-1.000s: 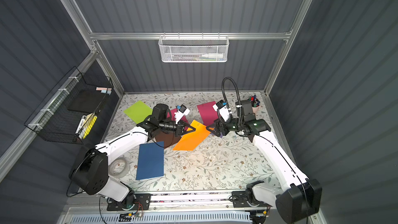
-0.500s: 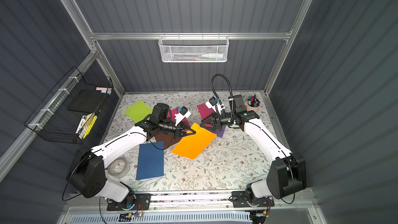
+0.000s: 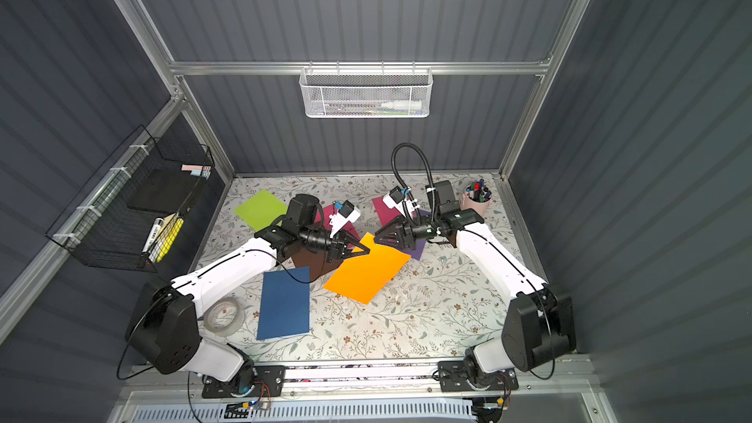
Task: Unclip the paperclips from the documents
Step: Remove the paper clip from the document.
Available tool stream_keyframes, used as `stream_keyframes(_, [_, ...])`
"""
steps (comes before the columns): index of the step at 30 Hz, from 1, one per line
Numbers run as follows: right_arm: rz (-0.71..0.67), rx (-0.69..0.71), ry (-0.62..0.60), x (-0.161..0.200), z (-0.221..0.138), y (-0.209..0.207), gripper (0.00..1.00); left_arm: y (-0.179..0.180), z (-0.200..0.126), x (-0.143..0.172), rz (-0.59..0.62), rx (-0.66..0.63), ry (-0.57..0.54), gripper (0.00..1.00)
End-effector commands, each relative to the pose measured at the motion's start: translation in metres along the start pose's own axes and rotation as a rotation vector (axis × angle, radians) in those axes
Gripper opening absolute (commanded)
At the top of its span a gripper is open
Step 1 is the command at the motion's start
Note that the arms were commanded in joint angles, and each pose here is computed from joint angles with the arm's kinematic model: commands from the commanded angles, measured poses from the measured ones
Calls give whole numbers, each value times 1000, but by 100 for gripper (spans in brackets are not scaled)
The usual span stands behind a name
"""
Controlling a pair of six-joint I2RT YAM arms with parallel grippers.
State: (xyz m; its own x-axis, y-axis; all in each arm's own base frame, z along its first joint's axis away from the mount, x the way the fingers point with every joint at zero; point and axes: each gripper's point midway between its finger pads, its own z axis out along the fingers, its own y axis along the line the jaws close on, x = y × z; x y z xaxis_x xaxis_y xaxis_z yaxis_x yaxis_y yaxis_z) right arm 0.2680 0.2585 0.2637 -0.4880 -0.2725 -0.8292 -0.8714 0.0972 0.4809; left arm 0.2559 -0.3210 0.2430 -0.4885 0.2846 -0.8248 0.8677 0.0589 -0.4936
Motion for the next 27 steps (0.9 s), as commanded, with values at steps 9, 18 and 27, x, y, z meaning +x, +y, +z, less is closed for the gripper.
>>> stream_keyframes(9, [-25,-51,1,4,-1,13,6,-14,-3,-5,43,40,-3,0])
stream_keyframes(18, [-29,-56,-5,4,-5,16,4,-3,1,10,11,22,30,0])
stream_keyframes(27, [-34,-30,-14,1,-11,13,4,12,5,21,-26,-30,53,0])
